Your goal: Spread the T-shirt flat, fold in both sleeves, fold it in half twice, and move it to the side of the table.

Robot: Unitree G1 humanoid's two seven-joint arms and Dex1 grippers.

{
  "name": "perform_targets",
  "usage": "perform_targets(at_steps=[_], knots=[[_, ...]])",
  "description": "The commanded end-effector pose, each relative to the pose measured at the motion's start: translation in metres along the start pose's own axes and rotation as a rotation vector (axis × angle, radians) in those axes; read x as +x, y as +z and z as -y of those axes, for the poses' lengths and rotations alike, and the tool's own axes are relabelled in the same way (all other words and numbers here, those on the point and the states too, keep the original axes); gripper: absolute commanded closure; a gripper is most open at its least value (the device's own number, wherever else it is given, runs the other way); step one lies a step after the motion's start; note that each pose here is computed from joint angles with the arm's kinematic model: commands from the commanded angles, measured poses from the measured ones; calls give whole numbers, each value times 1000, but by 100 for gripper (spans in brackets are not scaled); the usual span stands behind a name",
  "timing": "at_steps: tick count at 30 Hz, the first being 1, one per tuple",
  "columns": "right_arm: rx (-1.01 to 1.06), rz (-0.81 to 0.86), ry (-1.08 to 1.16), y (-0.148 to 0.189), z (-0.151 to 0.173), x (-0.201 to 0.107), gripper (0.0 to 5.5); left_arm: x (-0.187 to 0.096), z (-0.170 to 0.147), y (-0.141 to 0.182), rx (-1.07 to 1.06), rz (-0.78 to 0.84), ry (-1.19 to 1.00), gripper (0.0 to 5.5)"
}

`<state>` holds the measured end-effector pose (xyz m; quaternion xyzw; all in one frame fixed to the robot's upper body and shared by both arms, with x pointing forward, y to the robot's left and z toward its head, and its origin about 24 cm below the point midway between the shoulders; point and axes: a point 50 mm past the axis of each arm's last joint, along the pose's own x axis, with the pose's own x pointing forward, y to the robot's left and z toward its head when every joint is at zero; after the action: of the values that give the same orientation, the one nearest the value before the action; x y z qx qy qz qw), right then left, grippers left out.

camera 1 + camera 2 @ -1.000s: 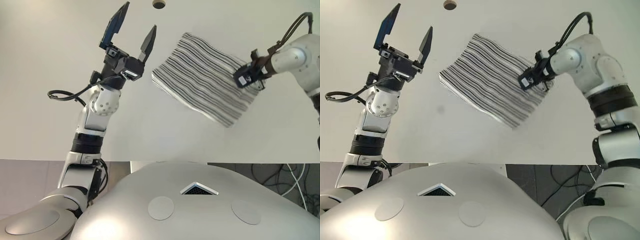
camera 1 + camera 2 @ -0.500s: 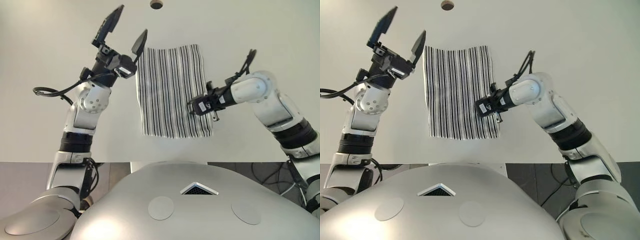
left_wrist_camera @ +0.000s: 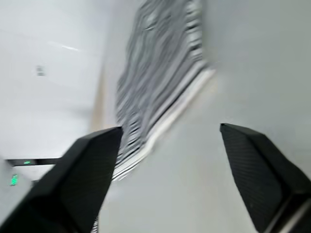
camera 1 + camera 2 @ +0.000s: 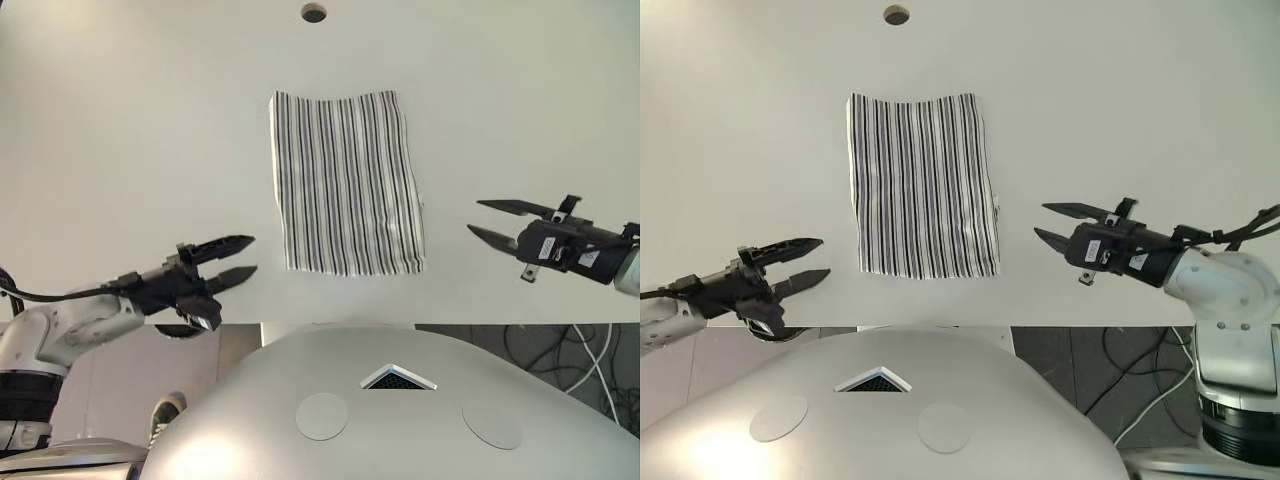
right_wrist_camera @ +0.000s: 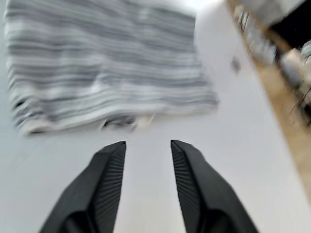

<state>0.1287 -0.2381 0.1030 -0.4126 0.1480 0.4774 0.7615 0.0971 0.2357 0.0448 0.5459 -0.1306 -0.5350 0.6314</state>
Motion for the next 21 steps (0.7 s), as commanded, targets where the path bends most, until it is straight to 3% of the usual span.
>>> perform_targets(at_steps=[1,9,19,21], knots=[[-59,-97,43,-15,-14,-3,325,15,16,3,28,10,-69,124],[-115,-49,64,-10,-12,8,325,55,33,-2,140,55,-110,124],[-170,-21,75,-3,-5,19,325,65,42,-5,207,137,-233,124],[-177,-14,82,-1,-6,21,325,65,44,-5,195,147,-257,162]])
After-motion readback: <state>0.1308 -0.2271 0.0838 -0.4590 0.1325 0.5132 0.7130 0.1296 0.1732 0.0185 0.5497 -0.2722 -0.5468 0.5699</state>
